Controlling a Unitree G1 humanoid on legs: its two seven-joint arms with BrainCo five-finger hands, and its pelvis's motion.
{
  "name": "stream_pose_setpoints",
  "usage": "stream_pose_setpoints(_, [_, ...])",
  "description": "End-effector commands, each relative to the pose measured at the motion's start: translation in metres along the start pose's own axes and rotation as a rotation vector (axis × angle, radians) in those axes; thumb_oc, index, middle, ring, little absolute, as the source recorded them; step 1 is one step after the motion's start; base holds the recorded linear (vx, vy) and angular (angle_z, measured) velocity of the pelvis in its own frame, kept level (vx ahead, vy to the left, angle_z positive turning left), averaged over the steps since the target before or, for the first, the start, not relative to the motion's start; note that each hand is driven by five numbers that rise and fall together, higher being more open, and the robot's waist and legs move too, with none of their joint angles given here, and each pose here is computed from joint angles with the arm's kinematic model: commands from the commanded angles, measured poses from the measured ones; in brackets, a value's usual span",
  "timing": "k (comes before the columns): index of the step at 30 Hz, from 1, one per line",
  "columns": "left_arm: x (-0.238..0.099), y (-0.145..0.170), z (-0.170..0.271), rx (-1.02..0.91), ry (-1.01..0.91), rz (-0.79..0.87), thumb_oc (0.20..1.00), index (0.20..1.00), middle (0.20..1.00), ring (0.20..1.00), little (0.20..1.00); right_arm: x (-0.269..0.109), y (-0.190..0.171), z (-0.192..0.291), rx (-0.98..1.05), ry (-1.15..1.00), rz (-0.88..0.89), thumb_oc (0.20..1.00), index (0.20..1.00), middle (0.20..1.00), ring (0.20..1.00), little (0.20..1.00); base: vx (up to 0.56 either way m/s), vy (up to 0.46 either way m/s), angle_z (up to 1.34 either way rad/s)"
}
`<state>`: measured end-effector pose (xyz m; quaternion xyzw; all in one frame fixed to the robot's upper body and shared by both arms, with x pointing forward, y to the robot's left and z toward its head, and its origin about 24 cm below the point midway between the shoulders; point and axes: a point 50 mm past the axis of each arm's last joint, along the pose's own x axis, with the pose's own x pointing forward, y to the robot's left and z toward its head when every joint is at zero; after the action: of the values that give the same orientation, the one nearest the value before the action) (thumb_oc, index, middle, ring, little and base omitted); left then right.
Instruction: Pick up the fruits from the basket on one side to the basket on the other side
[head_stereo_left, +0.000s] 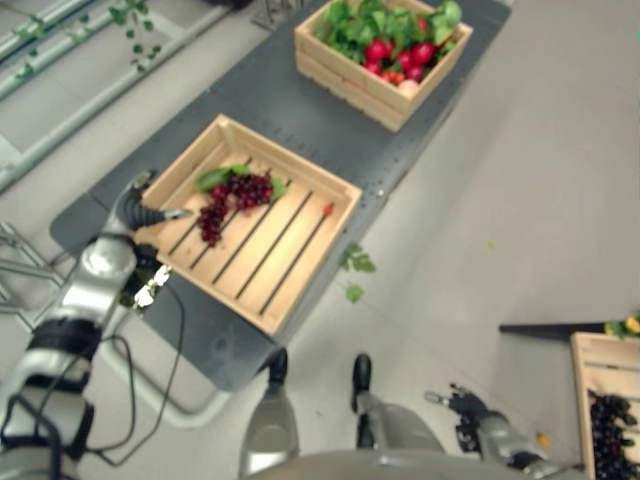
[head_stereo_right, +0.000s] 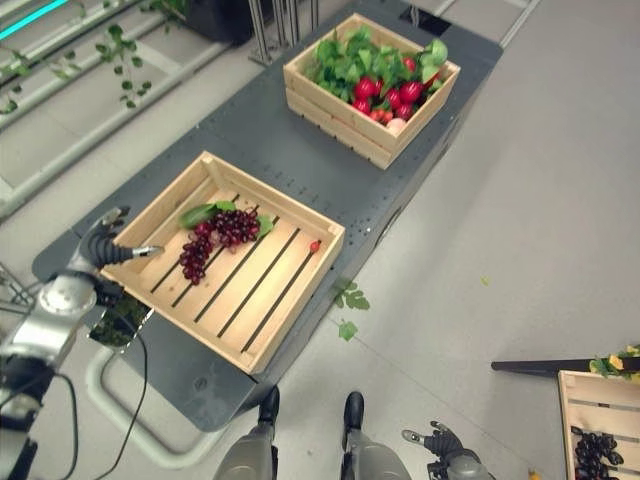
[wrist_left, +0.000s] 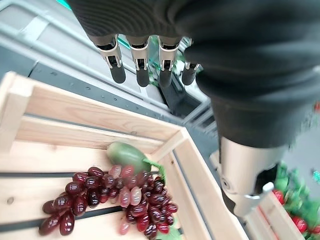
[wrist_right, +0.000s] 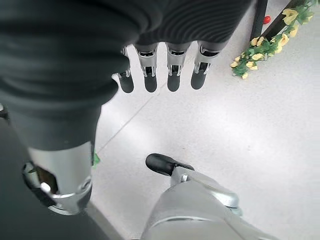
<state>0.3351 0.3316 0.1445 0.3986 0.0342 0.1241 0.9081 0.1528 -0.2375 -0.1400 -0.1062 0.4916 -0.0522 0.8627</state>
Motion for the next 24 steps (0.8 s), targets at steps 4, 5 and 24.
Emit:
stream_pose_setpoints(4, [0.02,0.038,0.026,0.209,-0.027,0.121,1.0,1.0,1.0,1.0,1.0,0.0,0.006,0.018,0.022,-0.095,0.004,1.0,1.0,1.0,1.0,1.0,-0.06,0.045,0.01])
stream_pose_setpoints(5, [0.022,0.038,0.024,0.224,-0.007,0.118,1.0,1.0,1.0,1.0,1.0,0.0,0.006,0.02,0.022,-0.105,0.004,1.0,1.0,1.0,1.0,1.0,0.0,0.0,0.0])
stream_pose_setpoints(24, [0.035,0.041,0.017,0.198,0.153,0.151,1.0,1.0,1.0,1.0,1.0,-0.001,0.01,0.044,0.087,-0.209,-0.013,1.0,1.0,1.0,1.0,1.0,-0.02,0.041,0.02])
